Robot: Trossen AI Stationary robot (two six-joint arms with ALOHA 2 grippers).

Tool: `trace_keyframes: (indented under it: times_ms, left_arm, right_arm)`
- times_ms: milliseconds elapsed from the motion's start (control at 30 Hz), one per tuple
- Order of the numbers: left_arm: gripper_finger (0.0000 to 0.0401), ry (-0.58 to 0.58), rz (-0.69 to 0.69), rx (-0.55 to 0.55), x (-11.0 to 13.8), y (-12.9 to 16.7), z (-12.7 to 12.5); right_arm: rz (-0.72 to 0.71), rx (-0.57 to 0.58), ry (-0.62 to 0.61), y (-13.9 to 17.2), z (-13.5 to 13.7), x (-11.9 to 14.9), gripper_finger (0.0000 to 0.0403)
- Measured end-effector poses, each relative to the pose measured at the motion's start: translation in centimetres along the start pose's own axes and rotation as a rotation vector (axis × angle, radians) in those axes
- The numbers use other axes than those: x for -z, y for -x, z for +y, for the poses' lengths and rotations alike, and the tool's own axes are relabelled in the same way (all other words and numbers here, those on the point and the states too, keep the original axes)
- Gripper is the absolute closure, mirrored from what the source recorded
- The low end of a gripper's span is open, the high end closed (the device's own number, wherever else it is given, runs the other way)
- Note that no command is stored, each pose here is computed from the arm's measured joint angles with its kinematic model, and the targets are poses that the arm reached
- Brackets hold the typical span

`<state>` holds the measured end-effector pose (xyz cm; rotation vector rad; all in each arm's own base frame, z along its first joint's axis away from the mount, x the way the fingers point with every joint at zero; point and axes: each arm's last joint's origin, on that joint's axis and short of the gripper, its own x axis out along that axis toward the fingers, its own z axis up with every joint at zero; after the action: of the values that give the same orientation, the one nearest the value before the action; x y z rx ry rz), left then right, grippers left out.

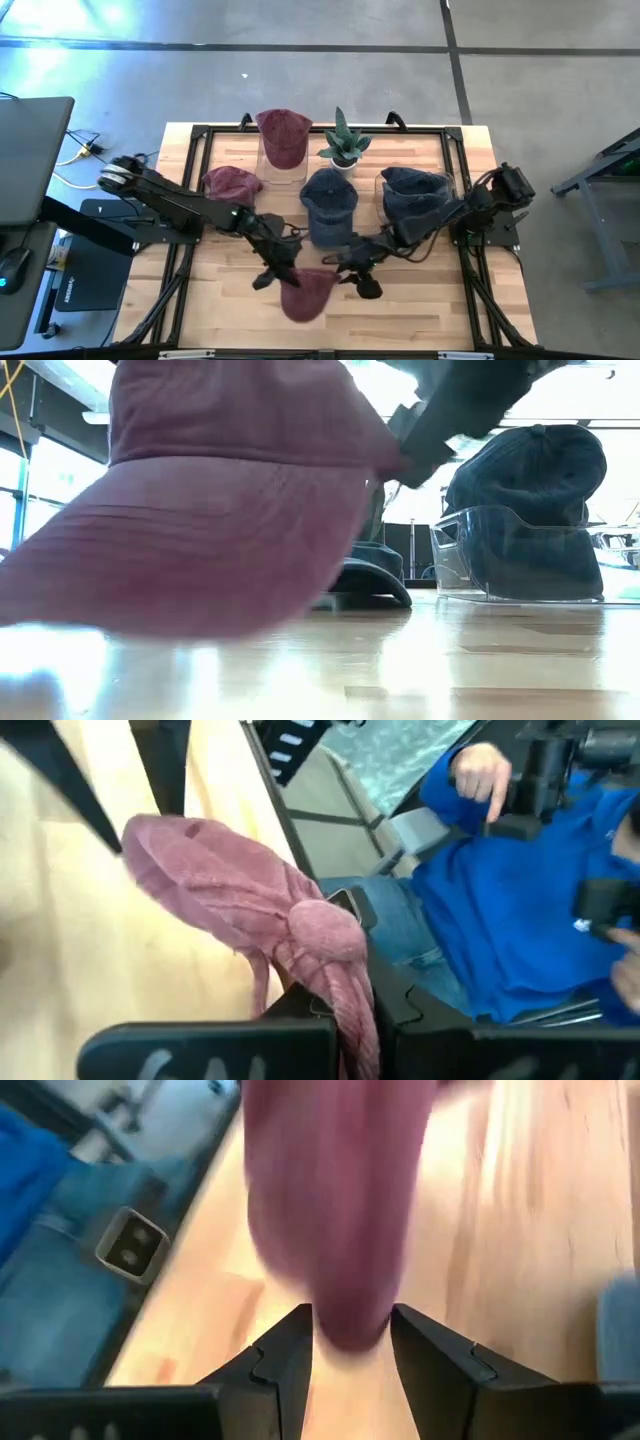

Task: Pick & Place hat
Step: Put the bottom red cap into the left transparent bin

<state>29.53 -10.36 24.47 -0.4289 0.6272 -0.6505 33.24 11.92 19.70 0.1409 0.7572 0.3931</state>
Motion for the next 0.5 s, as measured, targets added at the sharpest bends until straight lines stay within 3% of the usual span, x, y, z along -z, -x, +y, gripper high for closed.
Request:
trace_keyframes:
  times_ms: [233, 367, 500]
  left_arm:
    - [0.0400, -0.122, -0.046, -0.193, -0.4, 5.5, -2.6]
    - [0.0400, -0.231, -0.103, -0.360, -1.0, 8.5, -3.4]
    - [0.0400, -0.381, -0.059, -0.448, -2.9, 11.9, -4.5]
  right_arm:
    - [-0.050, 0.093, -0.048, -0.7, 2.5, 3.1, 0.0269]
    - [-0.100, 0.083, 0.009, -0.7, 3.0, 3.0, 0.0269]
    - [-0.141, 0.087, 0.004, -0.6, 2.5, 2.4, 0.0269]
